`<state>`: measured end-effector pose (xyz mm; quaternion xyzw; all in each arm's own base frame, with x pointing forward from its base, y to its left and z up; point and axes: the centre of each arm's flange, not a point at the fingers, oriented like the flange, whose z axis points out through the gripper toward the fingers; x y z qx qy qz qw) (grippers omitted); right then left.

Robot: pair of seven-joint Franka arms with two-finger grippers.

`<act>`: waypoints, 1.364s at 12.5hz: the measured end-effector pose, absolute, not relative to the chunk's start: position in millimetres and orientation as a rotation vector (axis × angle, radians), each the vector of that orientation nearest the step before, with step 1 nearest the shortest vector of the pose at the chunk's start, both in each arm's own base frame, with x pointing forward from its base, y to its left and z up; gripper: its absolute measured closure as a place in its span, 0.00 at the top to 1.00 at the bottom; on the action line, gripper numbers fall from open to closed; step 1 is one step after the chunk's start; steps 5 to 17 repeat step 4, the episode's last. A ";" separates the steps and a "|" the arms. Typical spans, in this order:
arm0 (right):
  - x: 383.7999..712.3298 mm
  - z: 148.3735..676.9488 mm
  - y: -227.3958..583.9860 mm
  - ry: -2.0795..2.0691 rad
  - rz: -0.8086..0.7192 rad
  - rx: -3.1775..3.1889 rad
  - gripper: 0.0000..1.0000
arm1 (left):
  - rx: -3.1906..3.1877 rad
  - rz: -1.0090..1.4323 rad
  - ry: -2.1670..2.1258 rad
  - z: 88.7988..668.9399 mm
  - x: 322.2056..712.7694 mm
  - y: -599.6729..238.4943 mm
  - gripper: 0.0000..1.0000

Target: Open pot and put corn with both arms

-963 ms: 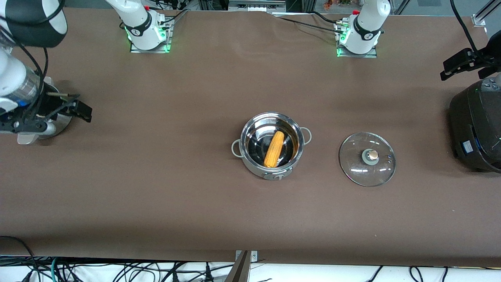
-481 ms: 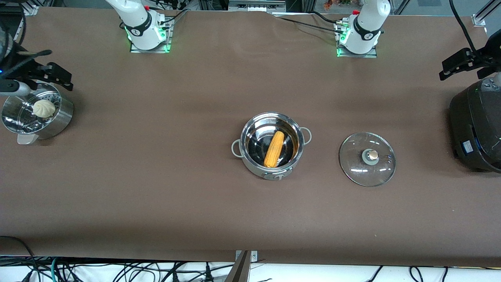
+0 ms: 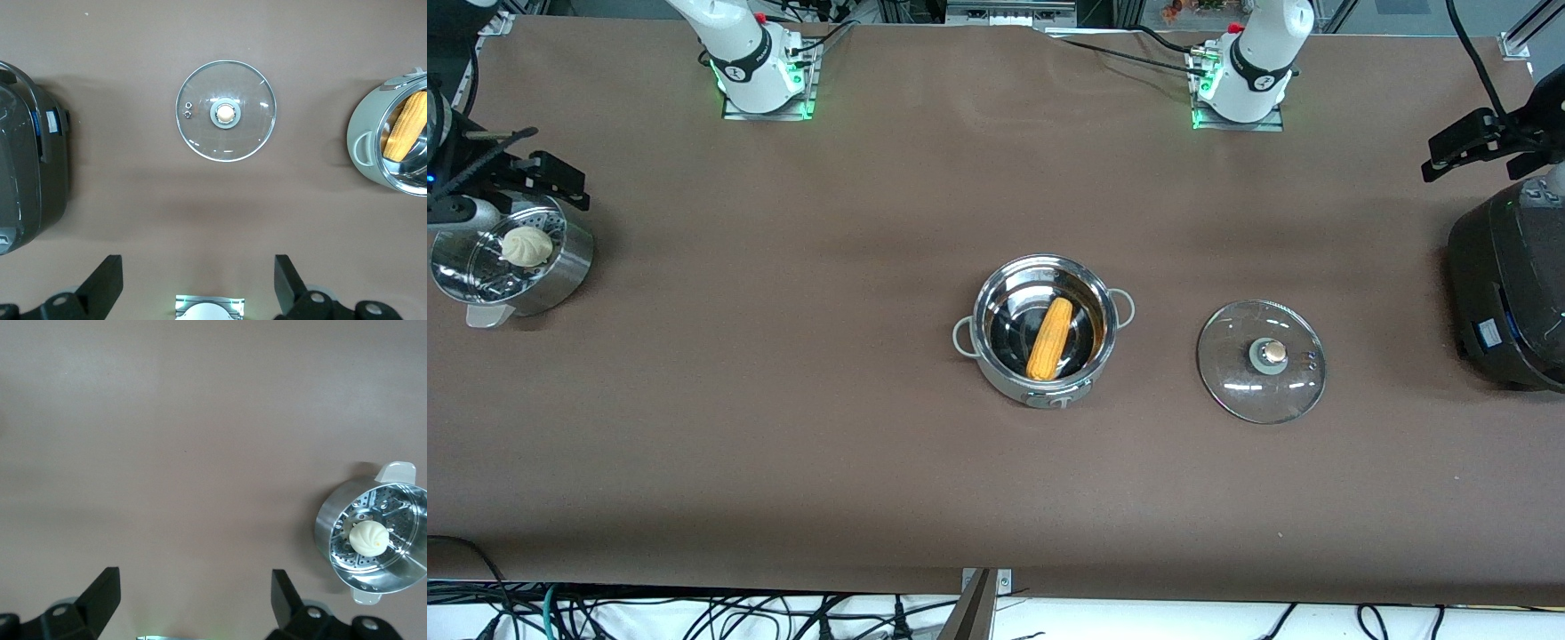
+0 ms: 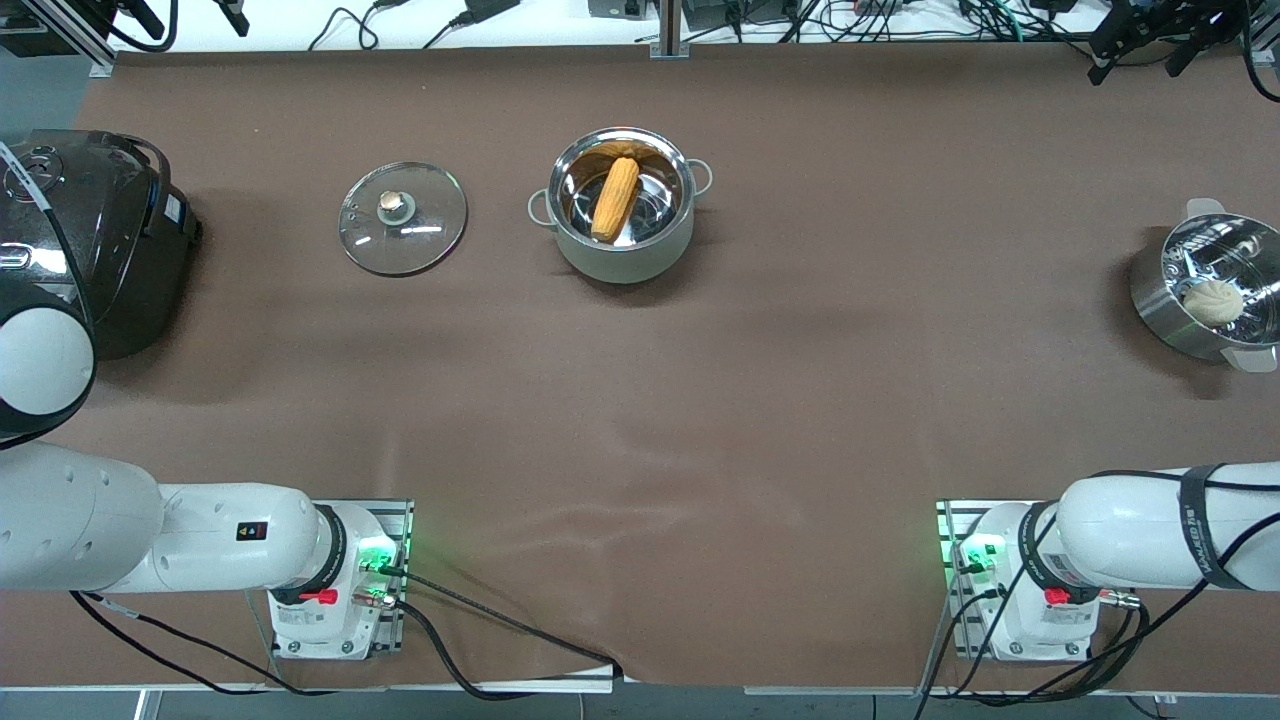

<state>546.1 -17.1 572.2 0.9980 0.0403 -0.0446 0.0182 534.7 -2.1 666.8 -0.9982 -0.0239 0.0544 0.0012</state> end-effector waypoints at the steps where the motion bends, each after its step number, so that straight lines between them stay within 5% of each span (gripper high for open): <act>1: 552.3 567.8 -17.5 0.126 -0.145 3.100 1.00 | -3.134 0.171 -0.075 666.8 534.7 -2.1 1.00; 17: 560.0 564.9 -17.9 0.126 -0.146 3.101 1.00 | -3.134 0.171 -0.075 666.8 534.7 -2.0 1.00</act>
